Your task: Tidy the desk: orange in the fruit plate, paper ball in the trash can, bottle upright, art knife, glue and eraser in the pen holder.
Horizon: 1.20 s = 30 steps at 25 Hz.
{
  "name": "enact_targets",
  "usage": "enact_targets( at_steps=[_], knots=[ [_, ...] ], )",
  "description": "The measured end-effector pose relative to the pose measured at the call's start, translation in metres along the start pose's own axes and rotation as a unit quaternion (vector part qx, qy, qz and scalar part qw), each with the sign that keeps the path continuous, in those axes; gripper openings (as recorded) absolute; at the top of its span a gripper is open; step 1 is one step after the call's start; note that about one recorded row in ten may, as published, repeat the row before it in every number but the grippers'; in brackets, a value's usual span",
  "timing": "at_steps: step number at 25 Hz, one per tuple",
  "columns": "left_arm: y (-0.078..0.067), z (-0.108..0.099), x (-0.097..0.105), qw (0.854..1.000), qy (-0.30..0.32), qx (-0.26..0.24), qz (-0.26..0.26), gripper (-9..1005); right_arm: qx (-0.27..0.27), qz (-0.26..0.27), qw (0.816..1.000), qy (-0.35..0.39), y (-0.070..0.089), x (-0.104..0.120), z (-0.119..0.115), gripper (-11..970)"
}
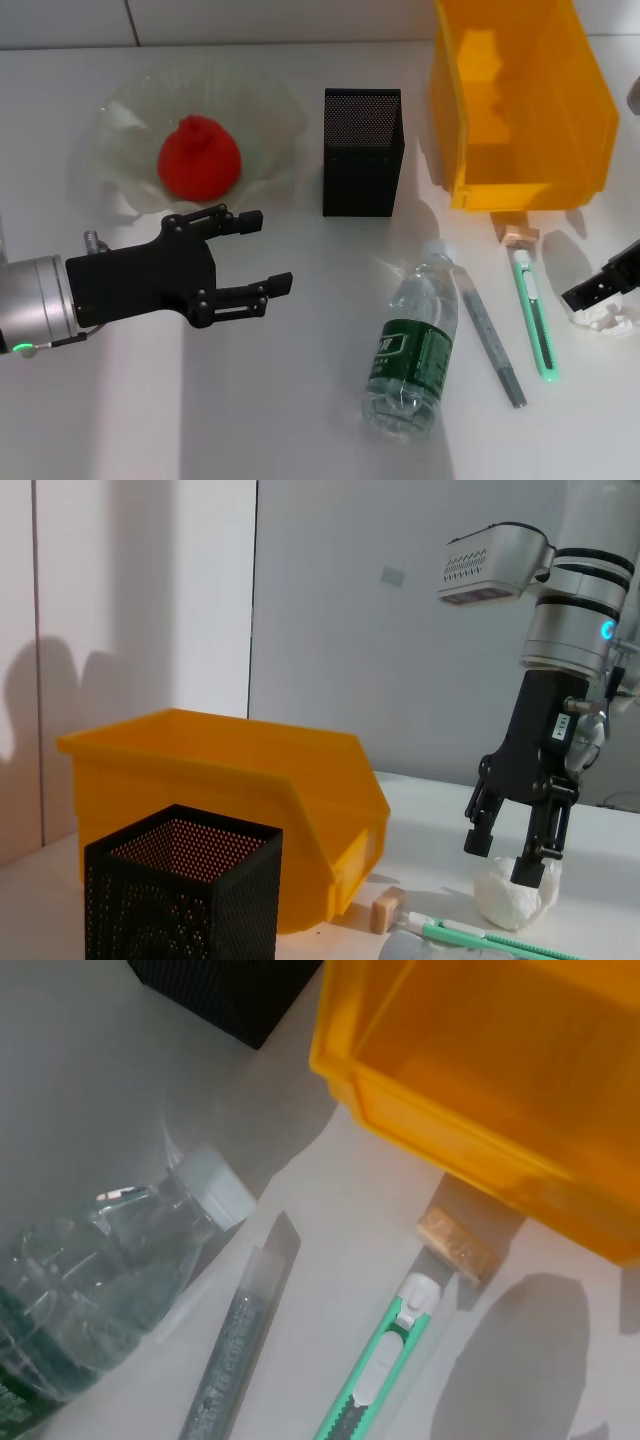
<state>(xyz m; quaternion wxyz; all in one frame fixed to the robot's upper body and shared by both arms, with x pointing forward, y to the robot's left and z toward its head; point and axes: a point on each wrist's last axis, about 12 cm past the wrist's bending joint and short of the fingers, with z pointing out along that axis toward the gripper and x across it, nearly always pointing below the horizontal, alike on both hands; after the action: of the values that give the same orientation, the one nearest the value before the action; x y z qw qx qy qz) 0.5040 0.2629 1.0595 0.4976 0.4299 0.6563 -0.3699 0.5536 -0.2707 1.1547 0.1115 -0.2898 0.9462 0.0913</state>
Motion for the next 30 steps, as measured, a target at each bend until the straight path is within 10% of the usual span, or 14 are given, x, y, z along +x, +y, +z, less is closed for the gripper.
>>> enact_targets(
  at_steps=[18, 30],
  knots=[
    [-0.001, 0.001, 0.001, 1.000, 0.002, 0.003, 0.000, 809, 0.003, 0.003, 0.999, 0.035, -0.001, 0.000, 0.012, 725],
    [0.000, 0.002, 0.000, 1.000, 0.002, 0.004, 0.002, 808, 0.003, -0.001, 1.000, 0.028, 0.001, -0.005, 0.007, 511]
  ],
)
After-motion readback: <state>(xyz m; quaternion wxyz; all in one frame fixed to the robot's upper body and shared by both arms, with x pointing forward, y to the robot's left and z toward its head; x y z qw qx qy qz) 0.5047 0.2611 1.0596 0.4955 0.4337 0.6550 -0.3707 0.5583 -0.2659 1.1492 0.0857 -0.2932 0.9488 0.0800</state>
